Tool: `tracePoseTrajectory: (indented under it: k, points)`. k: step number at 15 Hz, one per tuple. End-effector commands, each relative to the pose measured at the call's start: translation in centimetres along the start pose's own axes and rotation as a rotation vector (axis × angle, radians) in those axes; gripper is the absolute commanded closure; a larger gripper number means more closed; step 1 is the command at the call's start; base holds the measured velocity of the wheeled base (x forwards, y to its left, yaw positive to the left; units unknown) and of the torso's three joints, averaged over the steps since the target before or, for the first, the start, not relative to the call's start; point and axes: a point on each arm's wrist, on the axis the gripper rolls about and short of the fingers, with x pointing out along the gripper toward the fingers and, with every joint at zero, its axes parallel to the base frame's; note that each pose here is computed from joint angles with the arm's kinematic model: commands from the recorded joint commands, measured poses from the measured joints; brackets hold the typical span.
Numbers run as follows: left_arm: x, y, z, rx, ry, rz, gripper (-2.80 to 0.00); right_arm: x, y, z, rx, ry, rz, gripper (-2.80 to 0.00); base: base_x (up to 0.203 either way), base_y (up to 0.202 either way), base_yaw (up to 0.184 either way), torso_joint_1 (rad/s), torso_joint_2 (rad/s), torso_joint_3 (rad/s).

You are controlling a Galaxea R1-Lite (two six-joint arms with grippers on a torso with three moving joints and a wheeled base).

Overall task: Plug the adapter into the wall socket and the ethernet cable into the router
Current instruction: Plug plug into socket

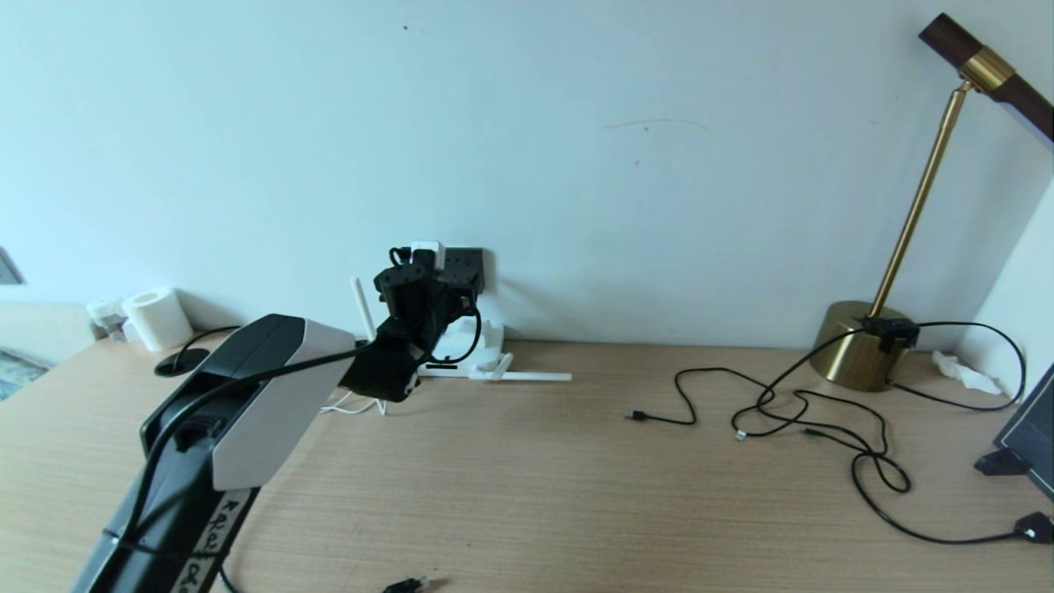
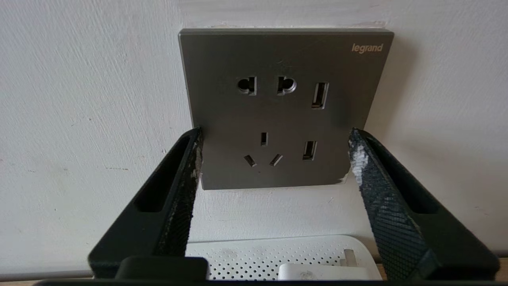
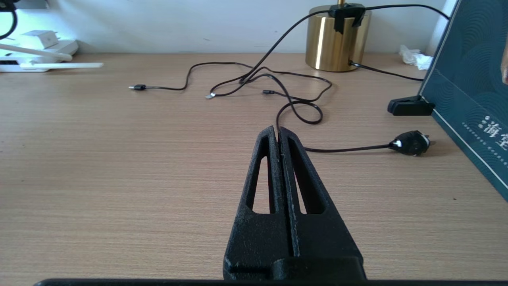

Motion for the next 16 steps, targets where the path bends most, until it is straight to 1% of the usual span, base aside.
tracePoseTrajectory:
  k: [1, 3, 4, 6, 8, 9, 11, 13, 14, 16]
  points:
    - [-0.1, 0.1, 0.2, -0.001, -0.007, 0.004, -2.80, 0.1, 0.0, -0.3, 0.000, 0.009, 0.000, 0.00, 0.000, 0.000, 0.000, 0.000, 0.00, 0.000]
    - [-0.5, 0.1, 0.7, 0.003, 0.006, -0.003, -2.80, 0.1, 0.0, -0.3, 0.000, 0.009, 0.000, 0.00, 0.000, 0.000, 0.000, 0.000, 0.00, 0.000]
    - [-1.0, 0.3, 1.6, 0.009, 0.018, -0.015, -2.80, 0.1, 0.0, -0.3, 0.000, 0.009, -0.001, 0.00, 0.000, 0.000, 0.000, 0.000, 0.00, 0.000]
    - [-2.7, 0.7, 4.0, 0.042, 0.068, -0.071, -2.80, 0.1, 0.0, -0.3, 0.000, 0.009, 0.000, 0.00, 0.000, 0.000, 0.000, 0.000, 0.00, 0.000]
    - [-4.9, 1.2, 5.6, 0.087, 0.185, -0.114, -2.80, 0.1, 0.0, -0.3, 0.000, 0.009, -0.001, 0.00, 0.000, 0.000, 0.000, 0.000, 0.00, 0.000]
    - [-5.6, 1.2, 6.1, 0.102, 0.224, -0.127, -2.80, 0.1, 0.0, -0.3, 0.000, 0.009, 0.000, 0.00, 0.000, 0.000, 0.000, 0.000, 0.00, 0.000]
    - [-6.1, 1.2, 6.1, 0.127, 0.264, -0.142, -2.80, 0.1, 0.0, -0.3, 0.000, 0.009, 0.000, 0.00, 0.000, 0.000, 0.000, 0.000, 0.00, 0.000]
    - [-6.3, 0.8, 5.1, 0.135, 0.345, -0.159, -2.80, 0.1, 0.0, -0.3, 0.000, 0.009, -0.002, 0.00, 0.000, 0.000, 0.000, 0.000, 0.00, 0.000]
    - [-6.3, 0.4, 4.6, 0.137, 0.382, -0.181, -2.80, 0.1, 0.0, -0.3, 0.000, 0.009, -0.001, 0.00, 0.000, 0.000, 0.000, 0.000, 0.00, 0.000]
    - [-6.1, -0.8, 5.3, 0.135, 0.429, -0.215, -2.80, 0.1, 0.0, -0.3, 0.000, 0.009, -0.002, 0.00, 0.000, 0.000, 0.000, 0.000, 0.00, 0.000]
